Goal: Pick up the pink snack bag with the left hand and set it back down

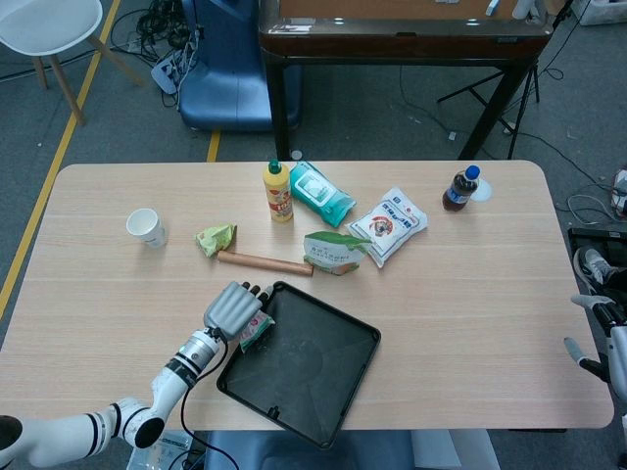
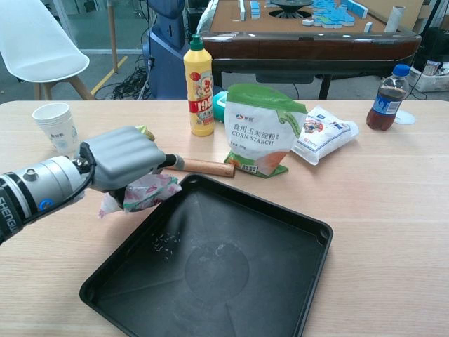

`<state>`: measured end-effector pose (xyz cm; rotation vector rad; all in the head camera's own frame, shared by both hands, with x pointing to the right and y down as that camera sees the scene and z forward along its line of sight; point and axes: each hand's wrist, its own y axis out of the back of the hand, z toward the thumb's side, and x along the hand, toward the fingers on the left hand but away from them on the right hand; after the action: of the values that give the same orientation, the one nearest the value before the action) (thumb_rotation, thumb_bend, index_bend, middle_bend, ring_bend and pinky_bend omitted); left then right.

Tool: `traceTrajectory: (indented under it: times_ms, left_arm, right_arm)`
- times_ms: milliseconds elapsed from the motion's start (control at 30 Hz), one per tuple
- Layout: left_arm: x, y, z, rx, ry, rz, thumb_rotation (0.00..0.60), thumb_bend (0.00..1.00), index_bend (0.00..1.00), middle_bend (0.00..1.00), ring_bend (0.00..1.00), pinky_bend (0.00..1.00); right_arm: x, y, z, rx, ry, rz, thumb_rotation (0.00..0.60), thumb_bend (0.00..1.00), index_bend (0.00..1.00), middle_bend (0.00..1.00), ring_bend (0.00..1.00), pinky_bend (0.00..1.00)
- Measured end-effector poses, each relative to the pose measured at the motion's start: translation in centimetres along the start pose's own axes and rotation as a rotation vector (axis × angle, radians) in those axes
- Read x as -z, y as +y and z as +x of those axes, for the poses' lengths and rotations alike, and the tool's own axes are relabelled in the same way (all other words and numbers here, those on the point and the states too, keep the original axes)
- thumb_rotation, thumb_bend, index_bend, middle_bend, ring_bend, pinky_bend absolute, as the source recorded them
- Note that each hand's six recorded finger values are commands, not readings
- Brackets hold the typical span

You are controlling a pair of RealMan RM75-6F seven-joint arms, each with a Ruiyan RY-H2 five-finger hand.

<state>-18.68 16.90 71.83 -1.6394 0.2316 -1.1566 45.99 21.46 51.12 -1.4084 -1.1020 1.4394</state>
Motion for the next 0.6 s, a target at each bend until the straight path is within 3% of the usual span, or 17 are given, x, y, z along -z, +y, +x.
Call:
traceTrajectory:
  times_ms: [333,600]
  left_arm:
    - [3.4,0.0,0.5,0.02,0.06,-0.431,0.6,0.38,0.24,0.44,0.49,0.8]
    - [4.6,-0.9,0.7,0.022,0.07,-0.67,0.6,0.38,0.23,0.44,0.48,0.8]
  right_arm:
    - [-0.4,-0.3,-0.4,-0.01,0.008,0.001,0.6,0.2,0.33,0.39,0.21,0.25]
    - [-0.6,-0.1,-0.3,-0.008,0.007,0.004,0.6,0.2,0.33,0.39,0.21,0.25]
